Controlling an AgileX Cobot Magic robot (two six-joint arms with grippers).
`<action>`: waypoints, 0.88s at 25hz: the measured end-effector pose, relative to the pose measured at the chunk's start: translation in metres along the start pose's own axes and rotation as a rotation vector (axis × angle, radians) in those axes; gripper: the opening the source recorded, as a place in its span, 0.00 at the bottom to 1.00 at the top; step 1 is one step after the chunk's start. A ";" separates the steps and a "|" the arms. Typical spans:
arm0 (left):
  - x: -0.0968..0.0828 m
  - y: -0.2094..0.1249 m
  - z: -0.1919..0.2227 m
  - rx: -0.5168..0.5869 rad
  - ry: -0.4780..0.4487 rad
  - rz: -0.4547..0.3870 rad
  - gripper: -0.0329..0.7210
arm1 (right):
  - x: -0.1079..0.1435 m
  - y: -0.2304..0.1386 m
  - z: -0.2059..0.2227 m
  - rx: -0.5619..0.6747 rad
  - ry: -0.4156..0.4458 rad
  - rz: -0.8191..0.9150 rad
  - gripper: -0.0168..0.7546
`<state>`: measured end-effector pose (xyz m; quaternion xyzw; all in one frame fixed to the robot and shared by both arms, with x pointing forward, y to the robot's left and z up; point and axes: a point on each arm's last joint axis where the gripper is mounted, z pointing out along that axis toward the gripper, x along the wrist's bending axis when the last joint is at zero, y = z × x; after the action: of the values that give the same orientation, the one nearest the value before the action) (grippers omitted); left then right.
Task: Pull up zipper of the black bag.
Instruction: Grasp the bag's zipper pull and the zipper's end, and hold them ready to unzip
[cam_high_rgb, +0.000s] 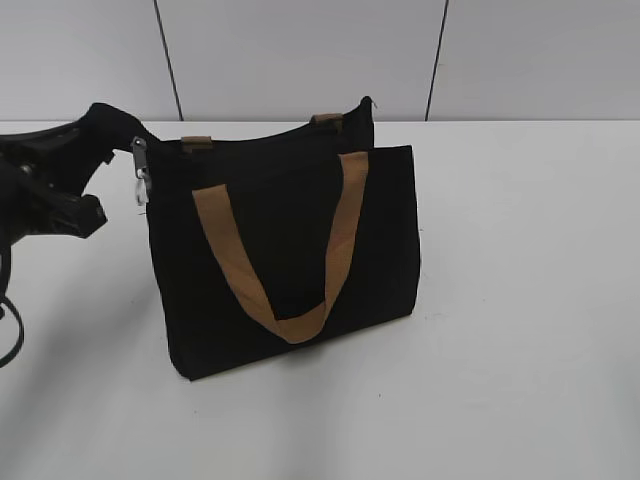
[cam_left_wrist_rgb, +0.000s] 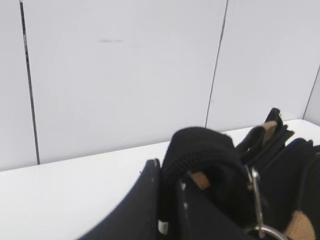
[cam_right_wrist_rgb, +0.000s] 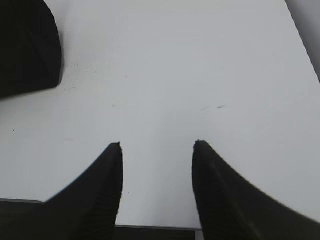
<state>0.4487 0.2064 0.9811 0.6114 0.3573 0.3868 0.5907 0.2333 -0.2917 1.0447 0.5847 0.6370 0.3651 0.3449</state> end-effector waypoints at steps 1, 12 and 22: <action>0.000 0.003 -0.002 -0.003 0.001 0.001 0.06 | 0.000 0.000 0.000 0.000 0.000 0.000 0.49; 0.000 0.030 -0.006 -0.006 -0.017 0.039 0.06 | 0.000 0.000 0.000 0.000 0.000 0.000 0.49; 0.002 0.044 0.009 0.075 -0.013 0.047 0.06 | 0.000 0.000 0.000 0.000 0.000 0.000 0.49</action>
<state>0.4573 0.2021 1.0255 0.6438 0.3533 0.3830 0.5604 0.2333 -0.2917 1.0447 0.5847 0.6370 0.3651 0.3449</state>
